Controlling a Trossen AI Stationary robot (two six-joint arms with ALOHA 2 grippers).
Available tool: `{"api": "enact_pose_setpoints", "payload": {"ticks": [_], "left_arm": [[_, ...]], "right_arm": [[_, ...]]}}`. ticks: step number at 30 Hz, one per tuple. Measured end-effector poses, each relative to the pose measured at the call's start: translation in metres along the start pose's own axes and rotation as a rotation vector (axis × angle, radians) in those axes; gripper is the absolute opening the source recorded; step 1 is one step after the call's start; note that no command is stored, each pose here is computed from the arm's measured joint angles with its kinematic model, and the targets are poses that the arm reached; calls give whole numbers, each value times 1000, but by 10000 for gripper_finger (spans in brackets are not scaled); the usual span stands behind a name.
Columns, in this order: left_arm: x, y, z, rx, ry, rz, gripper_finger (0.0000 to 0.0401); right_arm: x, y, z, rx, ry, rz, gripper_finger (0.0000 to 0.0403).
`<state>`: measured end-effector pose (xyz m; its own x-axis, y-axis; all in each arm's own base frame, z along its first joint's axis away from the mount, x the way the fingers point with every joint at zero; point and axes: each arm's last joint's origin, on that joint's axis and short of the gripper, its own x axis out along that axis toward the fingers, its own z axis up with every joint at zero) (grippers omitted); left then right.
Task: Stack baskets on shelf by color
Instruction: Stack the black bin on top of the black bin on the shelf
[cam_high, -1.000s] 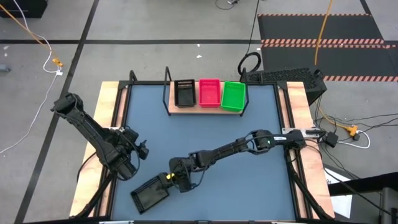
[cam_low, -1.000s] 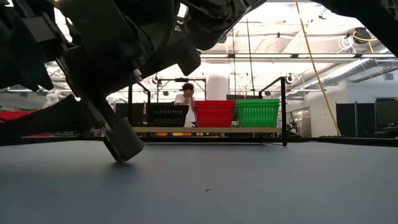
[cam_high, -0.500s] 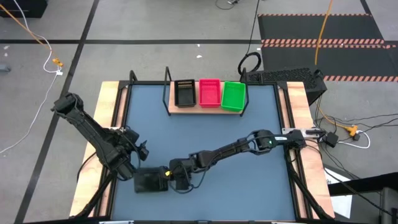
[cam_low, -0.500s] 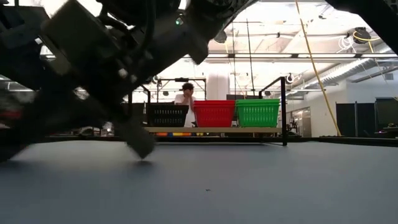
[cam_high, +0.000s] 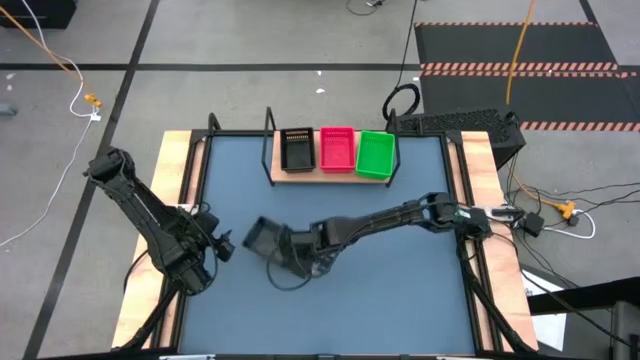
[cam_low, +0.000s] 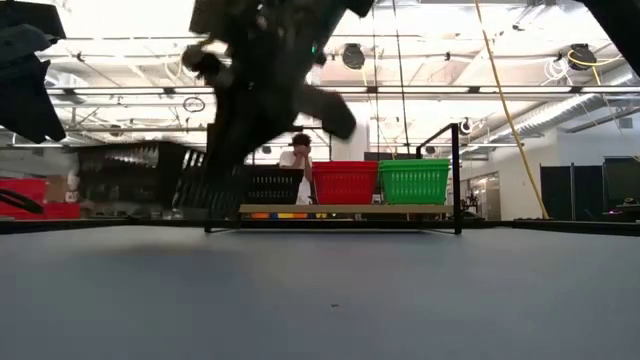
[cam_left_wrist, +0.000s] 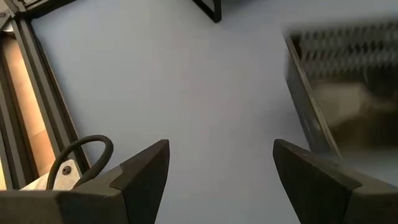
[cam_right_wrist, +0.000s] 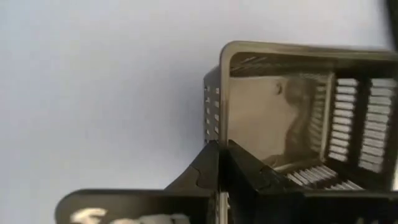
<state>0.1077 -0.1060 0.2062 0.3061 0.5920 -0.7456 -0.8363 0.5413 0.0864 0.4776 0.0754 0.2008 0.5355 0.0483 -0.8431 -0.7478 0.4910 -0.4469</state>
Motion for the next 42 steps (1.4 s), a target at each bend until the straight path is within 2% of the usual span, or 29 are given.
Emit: {"api": "enact_pose_setpoints", "payload": {"ticks": [7,12,17,20,23,27,32,34,37,42], "left_arm": [[0,-1,0,-4,2,-4,285],[0,-2,-1,-6,7,-21,285],[0,-5,0,-20,-39,-58,285],[0,-8,1,-17,-94,-99,285],[1,-12,3,23,-128,-126,285],[3,-17,5,82,-134,-141,285],[6,-25,8,117,-154,-172,285],[7,-27,10,128,-163,-175,285],[8,-28,11,132,-166,-173,285],[9,-29,12,125,-165,-171,285]], "right_arm": [[-71,-38,-20,128,-41,-149,7],[-129,-61,-21,211,-175,-344,9],[-159,-86,-42,428,-273,-487,6],[-160,-98,-65,547,-272,-515,6],[-153,-112,-89,608,-274,-569,6],[-136,-125,-120,707,-247,-618,5],[-111,-131,-147,821,-179,-616,5],[-95,-129,-155,835,-78,-619,5],[-88,-123,-158,833,31,-610,5],[-76,-113,-160,888,62,-554,6]]}}
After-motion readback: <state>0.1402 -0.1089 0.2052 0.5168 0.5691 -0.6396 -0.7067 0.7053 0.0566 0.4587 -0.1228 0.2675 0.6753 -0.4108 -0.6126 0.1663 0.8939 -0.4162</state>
